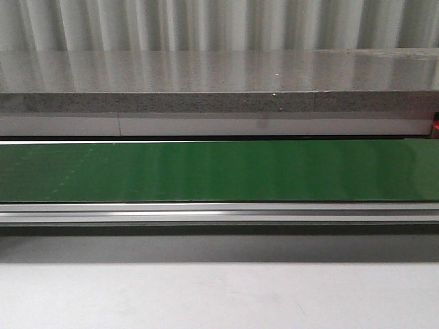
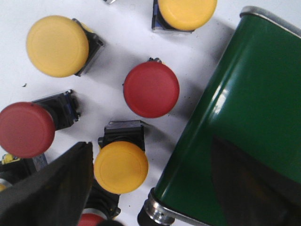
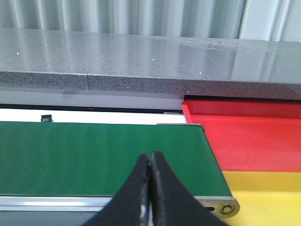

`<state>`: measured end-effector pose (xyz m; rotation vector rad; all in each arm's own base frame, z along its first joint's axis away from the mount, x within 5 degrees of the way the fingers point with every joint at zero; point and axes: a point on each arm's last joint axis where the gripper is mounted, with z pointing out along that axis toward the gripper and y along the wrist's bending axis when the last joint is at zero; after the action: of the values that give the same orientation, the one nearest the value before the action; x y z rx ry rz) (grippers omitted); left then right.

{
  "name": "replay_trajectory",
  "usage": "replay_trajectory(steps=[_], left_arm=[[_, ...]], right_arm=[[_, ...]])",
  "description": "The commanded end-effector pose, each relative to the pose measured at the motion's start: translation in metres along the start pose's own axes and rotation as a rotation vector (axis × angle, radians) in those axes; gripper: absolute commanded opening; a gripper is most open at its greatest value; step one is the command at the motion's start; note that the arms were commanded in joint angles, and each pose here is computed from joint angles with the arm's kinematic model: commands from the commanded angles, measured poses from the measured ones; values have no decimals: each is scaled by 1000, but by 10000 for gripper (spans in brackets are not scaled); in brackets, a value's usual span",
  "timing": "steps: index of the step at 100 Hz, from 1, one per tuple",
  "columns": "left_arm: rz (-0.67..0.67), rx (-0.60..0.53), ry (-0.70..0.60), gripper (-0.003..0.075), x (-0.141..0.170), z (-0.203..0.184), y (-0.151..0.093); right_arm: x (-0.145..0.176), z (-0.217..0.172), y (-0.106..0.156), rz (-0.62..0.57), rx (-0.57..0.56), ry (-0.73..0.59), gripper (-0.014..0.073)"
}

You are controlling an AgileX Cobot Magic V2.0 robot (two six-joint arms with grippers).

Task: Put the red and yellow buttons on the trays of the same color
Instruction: 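Reach the left gripper down and grasp a red-capped button on the table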

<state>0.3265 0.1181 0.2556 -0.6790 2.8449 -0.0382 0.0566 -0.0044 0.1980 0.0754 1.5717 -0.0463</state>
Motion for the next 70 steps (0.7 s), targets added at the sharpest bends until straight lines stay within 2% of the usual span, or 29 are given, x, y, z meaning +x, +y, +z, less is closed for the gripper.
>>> replay_trajectory(steps=[1,45,70], left_arm=[[-12,17,-47,490,-11,-13,-2],[-17,13,-11,486,-30,22,-2],[-19,13,-16,351,-34,34,-2]], right_arm=[[-8,-2,0,-9,2,-96,-67],[-8,-2,0,-9,2,-96,-67],[-8,-2,0,-9,2,-96,-67]])
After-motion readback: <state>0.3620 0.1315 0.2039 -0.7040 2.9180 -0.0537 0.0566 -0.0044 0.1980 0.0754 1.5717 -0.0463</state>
